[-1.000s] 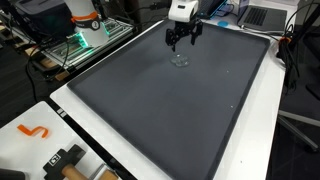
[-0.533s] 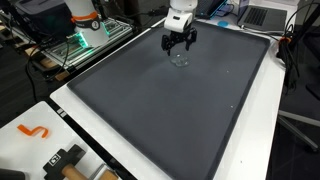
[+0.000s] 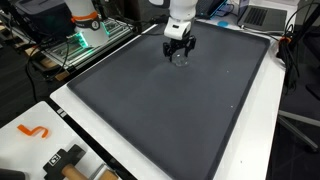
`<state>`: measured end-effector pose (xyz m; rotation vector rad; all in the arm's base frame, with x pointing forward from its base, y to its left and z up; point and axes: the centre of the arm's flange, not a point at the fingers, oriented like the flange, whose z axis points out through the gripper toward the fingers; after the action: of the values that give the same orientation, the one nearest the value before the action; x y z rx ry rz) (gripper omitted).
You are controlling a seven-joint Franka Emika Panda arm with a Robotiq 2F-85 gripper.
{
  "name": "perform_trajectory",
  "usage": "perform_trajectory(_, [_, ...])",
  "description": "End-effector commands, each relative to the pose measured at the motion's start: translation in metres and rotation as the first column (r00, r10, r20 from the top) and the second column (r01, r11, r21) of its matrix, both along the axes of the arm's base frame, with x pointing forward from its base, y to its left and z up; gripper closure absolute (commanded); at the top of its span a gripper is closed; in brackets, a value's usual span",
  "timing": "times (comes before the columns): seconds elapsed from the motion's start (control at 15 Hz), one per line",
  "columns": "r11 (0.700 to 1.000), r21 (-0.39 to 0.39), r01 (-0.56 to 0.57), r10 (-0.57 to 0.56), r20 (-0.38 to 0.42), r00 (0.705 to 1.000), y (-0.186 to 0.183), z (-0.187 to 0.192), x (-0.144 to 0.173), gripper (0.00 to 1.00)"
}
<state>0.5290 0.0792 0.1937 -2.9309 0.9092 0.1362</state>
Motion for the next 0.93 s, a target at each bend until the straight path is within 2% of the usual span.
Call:
perform_trajectory(0.0, [1.000, -0.021, 0.008, -0.008, 0.024, 1.000, 0.0026, -0.0066, -0.0023, 0.48])
perform_trajectory(0.47, [1.000, -0.030, -0.003, 0.004, 0.031, 1.000, 0.0038, -0.0011, -0.0006, 0.98])
perform_trajectory(0.87, [0.999, -0.032, -0.011, 0.012, 0.036, 0.999, 0.0037, 0.0034, 0.0002, 0.98])
